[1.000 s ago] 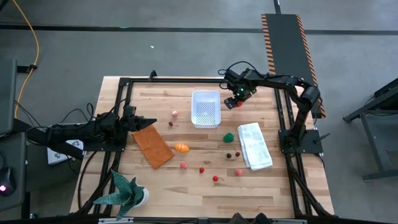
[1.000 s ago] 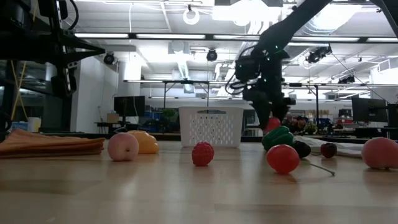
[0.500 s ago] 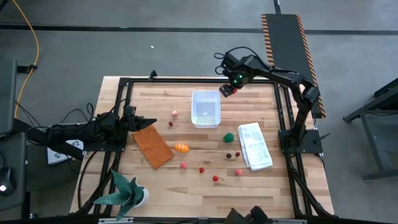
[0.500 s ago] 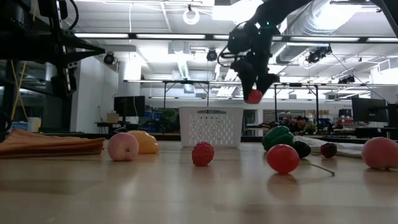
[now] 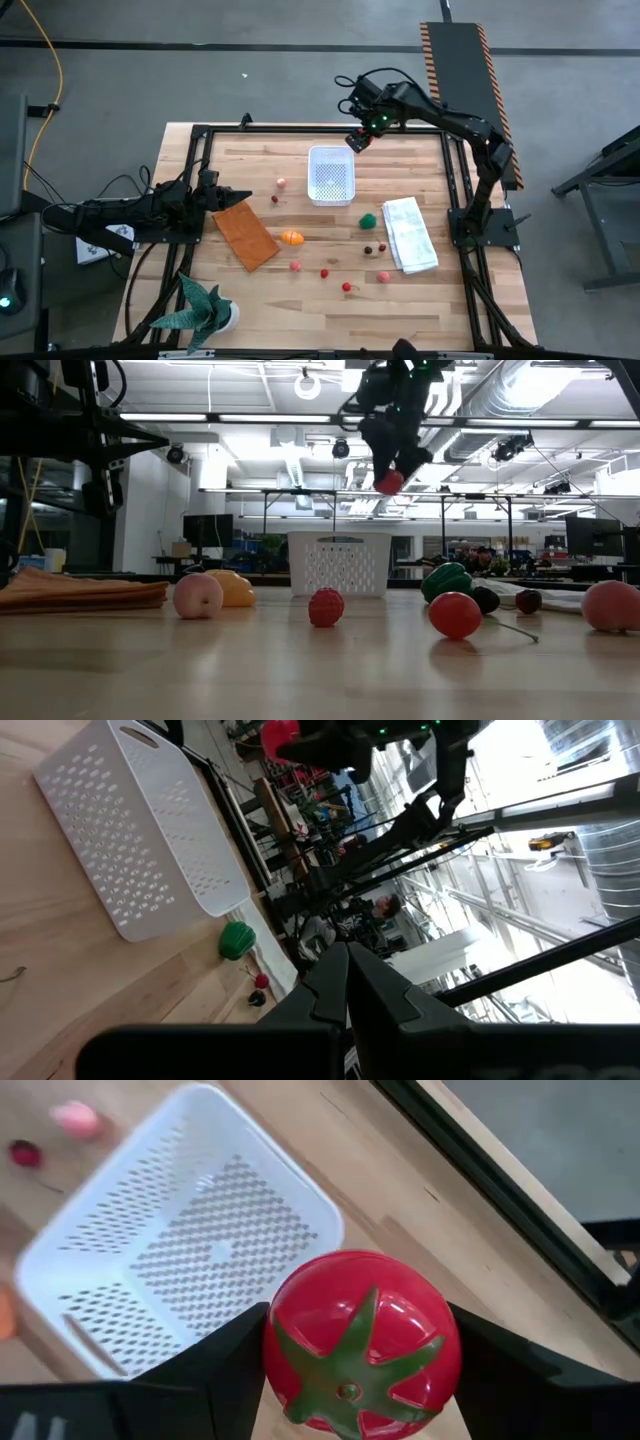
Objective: Pick and placing Produce into tupperware
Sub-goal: Put the tomato into the white bin
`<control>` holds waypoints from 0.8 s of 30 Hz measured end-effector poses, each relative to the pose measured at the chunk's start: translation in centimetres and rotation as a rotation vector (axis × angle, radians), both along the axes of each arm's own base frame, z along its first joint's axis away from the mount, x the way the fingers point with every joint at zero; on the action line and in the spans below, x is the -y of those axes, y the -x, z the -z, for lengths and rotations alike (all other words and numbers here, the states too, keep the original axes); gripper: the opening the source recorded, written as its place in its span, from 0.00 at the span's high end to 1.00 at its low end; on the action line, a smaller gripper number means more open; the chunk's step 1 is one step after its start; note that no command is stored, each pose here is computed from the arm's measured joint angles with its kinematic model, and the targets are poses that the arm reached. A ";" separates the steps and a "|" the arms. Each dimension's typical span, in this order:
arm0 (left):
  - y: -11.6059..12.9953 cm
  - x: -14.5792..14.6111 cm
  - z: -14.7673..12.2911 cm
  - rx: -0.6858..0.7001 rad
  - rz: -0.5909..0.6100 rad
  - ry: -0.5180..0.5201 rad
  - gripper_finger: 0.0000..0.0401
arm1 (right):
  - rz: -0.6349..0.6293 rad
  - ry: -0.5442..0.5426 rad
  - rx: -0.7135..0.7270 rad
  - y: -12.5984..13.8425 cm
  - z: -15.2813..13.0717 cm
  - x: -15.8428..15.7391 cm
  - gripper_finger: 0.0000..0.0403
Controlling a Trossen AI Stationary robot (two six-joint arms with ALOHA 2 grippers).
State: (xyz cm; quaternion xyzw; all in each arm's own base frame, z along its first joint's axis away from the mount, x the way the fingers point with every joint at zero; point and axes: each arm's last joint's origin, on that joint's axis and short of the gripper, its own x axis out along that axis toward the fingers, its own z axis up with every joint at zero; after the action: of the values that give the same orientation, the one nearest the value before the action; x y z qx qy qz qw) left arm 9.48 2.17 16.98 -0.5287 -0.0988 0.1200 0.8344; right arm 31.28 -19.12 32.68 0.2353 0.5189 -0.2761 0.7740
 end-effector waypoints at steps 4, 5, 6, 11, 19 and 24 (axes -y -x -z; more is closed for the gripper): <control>0.0 0.0 0.0 0.000 0.000 0.000 1.00 | -0.032 0.022 0.050 -0.6 -1.8 -1.0 0.38; 0.0 0.0 0.0 0.000 0.000 0.000 1.00 | -0.040 0.028 0.061 -0.8 -2.4 -1.3 0.38; 0.0 0.0 0.0 0.000 0.000 0.000 1.00 | -0.048 0.036 0.076 -0.9 -2.9 -1.6 0.38; 0.0 0.0 0.0 0.000 0.000 0.000 1.00 | -0.081 0.076 0.151 -1.0 -6.1 -2.8 0.38; 0.0 0.0 0.0 0.000 0.000 0.000 1.00 | -0.103 0.139 0.287 -0.1 -11.3 -4.5 0.38; 0.0 0.0 0.0 0.000 0.000 0.000 1.00 | -0.118 0.179 0.353 0.9 -13.8 -5.2 0.38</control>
State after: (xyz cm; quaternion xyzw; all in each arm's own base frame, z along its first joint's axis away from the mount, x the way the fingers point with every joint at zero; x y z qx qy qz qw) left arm 9.48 2.17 16.98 -0.5289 -0.0989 0.1198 0.8344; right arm 30.38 -13.87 46.50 0.1793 0.3617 -0.2296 0.8856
